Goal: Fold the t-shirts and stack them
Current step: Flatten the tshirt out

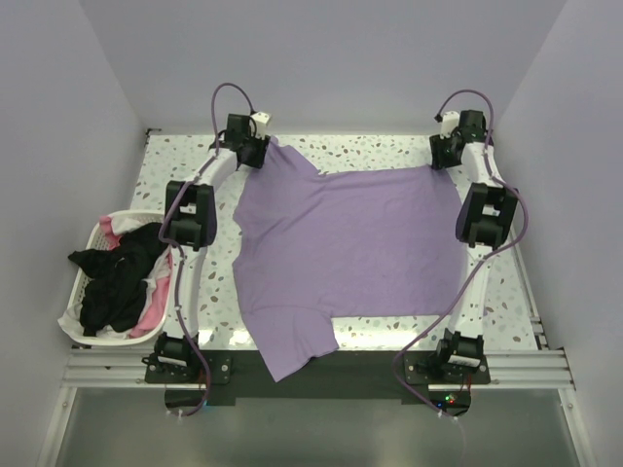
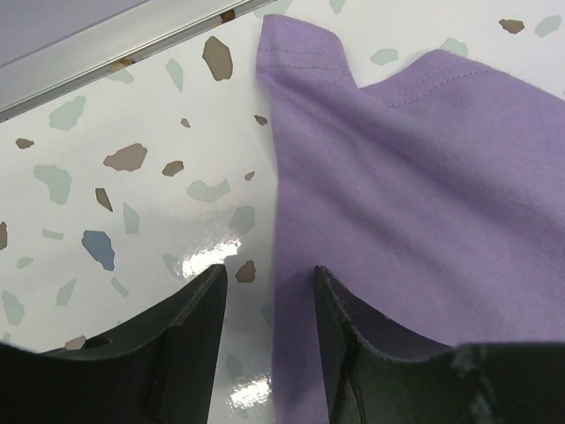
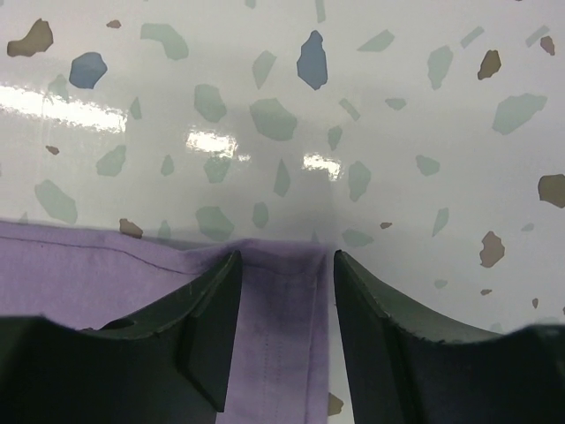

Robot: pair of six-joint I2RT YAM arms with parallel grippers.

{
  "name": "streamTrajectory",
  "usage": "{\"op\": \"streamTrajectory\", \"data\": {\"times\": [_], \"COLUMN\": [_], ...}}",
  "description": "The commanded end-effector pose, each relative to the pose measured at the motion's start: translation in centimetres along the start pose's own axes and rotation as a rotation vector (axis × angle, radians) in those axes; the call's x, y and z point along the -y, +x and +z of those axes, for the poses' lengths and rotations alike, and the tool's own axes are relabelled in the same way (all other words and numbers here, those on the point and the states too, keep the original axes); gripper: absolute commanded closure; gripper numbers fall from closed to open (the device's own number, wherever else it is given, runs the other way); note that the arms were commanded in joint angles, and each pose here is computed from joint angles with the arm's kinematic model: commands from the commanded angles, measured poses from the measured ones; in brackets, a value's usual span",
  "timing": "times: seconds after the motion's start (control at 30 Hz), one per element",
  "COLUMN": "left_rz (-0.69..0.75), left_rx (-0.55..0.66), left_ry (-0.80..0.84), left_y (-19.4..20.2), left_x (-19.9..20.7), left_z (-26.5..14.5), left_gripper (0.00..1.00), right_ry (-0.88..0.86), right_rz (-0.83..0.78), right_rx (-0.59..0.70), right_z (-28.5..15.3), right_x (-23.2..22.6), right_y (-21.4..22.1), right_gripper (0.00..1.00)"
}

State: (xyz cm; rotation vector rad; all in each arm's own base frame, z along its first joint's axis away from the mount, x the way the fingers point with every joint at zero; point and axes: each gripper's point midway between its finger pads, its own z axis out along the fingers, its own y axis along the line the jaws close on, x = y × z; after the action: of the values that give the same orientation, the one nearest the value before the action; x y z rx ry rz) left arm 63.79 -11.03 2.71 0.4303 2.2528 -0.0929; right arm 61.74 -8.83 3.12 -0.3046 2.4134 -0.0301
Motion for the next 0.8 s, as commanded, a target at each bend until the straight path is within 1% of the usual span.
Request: {"op": "streamTrajectory", "data": {"times": [0.0,0.07,0.2,0.33,0.53,0.63,0.67,0.73,0.77], "left_rz": [0.0,-0.008,-0.015,-0.016,-0.02,-0.019,-0.018,-0.018,-0.018], "left_rx": [0.012,0.01,0.007,0.012,0.014,0.007,0.006,0.001,-0.002], "left_ry": [0.005,0.012,0.022,0.021,0.022,0.02,0.021,0.02,0.02], "left_y": [-0.8,-0.8,-0.6,-0.8,-0.9,-0.7,-0.6,-0.4,-0.3], "left_x": [0.2,0.3,0.5,0.5,0.5,0.5,0.5,0.5,0.5], "left_z": [-0.3,-0.3,-0.3,-0.4,-0.5,-0.4,-0.4,-0.3,-0.2], "left_gripper": [0.51,0.51,0.51,0.51,0.51,0.51,0.51,0.51,0.51], "right_ry": [-0.004,-0.011,-0.007,-0.021,-0.069,-0.09,-0.092,-0.091,-0.088], "right_rz": [0.091,0.128,0.13,0.143,0.197,0.212,0.215,0.21,0.205], "right_rx": [-0.02,-0.026,-0.043,-0.057,-0.074,-0.084,-0.088,-0.09,-0.089], "right_z": [0.4,0.5,0.7,0.7,1.0,1.1,1.1,1.0,0.8], "right_x": [0.3,0.5,0.7,0.3,-0.5,-0.7,-0.7,-0.6,-0.6], "right_y": [0.6,0.9,1.5,2.0,2.7,3.0,3.1,3.1,3.0], "right_gripper": [0.5,0.47,0.43,0.43,0.55,0.65,0.72,0.79,0.86]}}
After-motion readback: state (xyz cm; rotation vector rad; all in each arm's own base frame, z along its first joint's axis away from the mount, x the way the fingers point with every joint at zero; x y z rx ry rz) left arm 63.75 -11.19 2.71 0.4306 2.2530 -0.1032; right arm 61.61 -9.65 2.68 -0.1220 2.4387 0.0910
